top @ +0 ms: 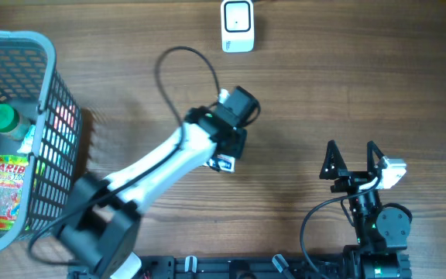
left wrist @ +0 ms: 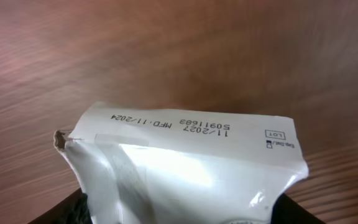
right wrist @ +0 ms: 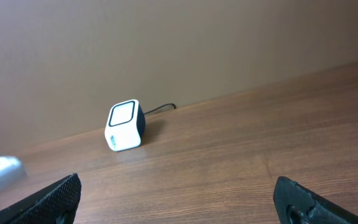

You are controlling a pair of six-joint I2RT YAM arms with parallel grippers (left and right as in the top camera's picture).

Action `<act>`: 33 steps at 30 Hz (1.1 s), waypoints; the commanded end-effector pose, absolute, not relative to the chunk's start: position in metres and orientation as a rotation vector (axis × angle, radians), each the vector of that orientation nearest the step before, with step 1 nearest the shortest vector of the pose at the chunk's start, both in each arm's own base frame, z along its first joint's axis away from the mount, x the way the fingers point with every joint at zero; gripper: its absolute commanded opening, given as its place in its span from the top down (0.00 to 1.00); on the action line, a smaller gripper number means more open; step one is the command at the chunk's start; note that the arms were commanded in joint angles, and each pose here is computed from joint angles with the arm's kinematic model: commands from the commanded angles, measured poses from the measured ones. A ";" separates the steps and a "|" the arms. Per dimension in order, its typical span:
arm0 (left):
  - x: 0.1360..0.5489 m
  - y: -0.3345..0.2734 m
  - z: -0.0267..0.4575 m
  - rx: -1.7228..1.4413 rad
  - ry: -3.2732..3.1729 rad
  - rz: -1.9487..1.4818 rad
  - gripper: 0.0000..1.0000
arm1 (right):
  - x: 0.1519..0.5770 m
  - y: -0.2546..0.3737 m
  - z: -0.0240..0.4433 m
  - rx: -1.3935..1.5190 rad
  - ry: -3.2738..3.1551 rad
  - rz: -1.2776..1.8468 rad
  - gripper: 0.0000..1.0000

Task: Scan the item barcode
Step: 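Carry the white pack out with the left gripper and drop it on the table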

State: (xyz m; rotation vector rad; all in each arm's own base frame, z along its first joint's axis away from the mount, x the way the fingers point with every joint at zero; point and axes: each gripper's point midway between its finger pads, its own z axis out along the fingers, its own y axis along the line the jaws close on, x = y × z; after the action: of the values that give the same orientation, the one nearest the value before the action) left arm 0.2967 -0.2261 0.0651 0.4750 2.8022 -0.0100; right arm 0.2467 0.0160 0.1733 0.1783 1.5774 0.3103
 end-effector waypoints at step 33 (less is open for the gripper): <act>0.263 0.085 0.404 -0.762 1.723 0.121 0.00 | 0.247 0.014 0.174 0.193 1.570 0.306 0.00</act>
State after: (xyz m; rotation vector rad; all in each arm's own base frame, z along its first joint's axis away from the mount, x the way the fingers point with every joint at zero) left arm 0.2773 0.0297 0.3970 -0.3431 1.8778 0.1333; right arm 0.2467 0.0160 0.1732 0.1786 1.5778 0.3106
